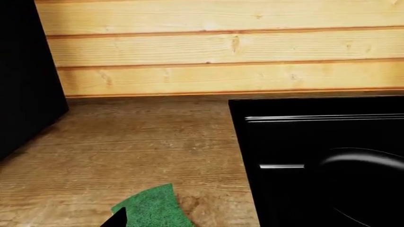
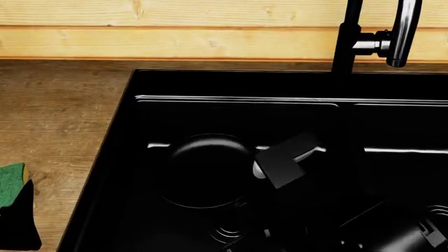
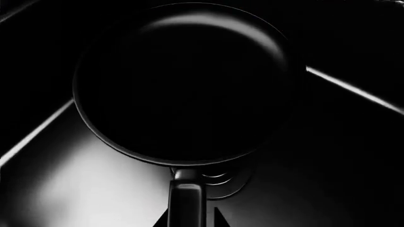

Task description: Pick the pan and sponge and place them into the sink. Then turn on the water.

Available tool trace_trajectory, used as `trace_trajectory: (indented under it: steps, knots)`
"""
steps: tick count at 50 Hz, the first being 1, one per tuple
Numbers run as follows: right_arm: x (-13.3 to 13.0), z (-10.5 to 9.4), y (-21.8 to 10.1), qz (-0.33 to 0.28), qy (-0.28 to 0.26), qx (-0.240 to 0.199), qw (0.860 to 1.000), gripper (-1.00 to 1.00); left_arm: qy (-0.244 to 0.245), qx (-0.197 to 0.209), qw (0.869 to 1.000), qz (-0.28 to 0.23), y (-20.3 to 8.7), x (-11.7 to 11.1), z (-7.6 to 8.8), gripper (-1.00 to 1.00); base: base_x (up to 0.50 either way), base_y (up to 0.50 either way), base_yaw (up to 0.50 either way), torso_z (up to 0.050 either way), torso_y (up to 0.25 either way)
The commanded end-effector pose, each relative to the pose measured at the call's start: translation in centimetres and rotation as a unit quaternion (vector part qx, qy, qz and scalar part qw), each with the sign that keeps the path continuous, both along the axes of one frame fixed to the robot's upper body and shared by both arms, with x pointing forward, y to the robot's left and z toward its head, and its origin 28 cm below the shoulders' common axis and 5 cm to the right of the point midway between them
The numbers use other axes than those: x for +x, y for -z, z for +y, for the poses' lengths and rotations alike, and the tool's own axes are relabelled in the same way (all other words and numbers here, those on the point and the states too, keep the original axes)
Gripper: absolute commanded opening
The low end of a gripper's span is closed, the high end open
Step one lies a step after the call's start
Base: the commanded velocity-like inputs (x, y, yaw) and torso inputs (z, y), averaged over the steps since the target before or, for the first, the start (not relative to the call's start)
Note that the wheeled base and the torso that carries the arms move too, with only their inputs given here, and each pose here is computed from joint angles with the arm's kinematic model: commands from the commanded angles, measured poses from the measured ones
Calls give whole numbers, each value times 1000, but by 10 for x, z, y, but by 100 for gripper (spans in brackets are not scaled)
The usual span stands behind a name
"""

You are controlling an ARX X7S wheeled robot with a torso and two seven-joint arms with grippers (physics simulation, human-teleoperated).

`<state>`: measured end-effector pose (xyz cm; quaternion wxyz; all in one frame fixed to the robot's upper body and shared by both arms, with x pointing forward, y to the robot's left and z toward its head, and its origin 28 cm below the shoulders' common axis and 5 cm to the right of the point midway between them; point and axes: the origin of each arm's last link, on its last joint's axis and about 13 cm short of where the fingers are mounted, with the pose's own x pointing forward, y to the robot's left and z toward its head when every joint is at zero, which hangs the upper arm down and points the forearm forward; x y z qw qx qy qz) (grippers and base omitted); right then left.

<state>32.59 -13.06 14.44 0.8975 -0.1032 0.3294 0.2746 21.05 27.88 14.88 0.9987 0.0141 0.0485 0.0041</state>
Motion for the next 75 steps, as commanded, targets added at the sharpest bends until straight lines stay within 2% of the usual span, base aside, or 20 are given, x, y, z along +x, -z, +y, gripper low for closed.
trace_trajectory:
  steps: [1, 10, 11, 21, 39, 40, 52, 58, 60, 63, 70, 72, 75]
  knots:
    - [14, 7, 6, -7, -18, 1, 1000, -100, -1, 0, 1000, 0, 0, 0, 0, 100, 0, 0, 0, 0, 10]
    - [26, 13, 26, 12, -23, 0, 1000, -100, -2, 1, 1000, 1, 0, 1, -3, 100, 0, 0, 0, 0, 1]
    - [26, 13, 29, 16, -27, -13, 999, -100, -3, 0, 1000, 2, 1, 0, -2, 100, 0, 0, 0, 0, 0]
    - [33, 17, 43, 24, -25, 1, 999, -100, -3, 1, 1000, 3, 2, 0, -1, 100, 0, 0, 0, 1, 1]
    - [32, 19, 51, 37, -18, -6, 999, -100, -3, -1, 1000, 4, 3, -2, 2, 100, 0, 0, 0, 0, 1]
    - [31, 19, 51, 39, -18, -7, 999, 100, -4, 0, 1000, 4, 3, -3, 4, 100, 0, 0, 3, 0, 0]
    - [27, 14, 46, 47, -6, -17, 999, 100, -4, 0, 1000, 4, 3, -2, 2, 100, 0, 0, 0, 0, 0]
    - [17, 12, 20, 34, -7, -25, 999, 100, -5, -1, 1000, 3, 4, 1, 1, 100, 0, 0, 0, 0, 0]
    - [14, 10, 9, 25, 2, -15, 1000, 100, -7, -2, 1000, 4, 5, 1, 0, 100, 0, 0, 0, 0, 0]
    - [5, 6, -12, -1, 3, -15, 1000, 100, -6, -2, 1000, 4, 4, 2, 0, 100, 0, 0, 0, 0, 0]
    - [-10, -2, -41, -41, 14, -9, 999, 100, -4, -1, 1000, 3, 1, 2, 0, 100, 0, 0, 0, 0, 0]
    - [-14, -3, -47, -53, 17, -7, 998, 100, -26, -1, 1000, 13, 1, 3, -1, 100, 0, 0, 0, 0, 0]
    - [-24, -7, -62, -81, 26, -1, 996, 100, -25, 4, 1000, 13, -5, 1, -2, 100, 0, 0, 0, 0, 0]
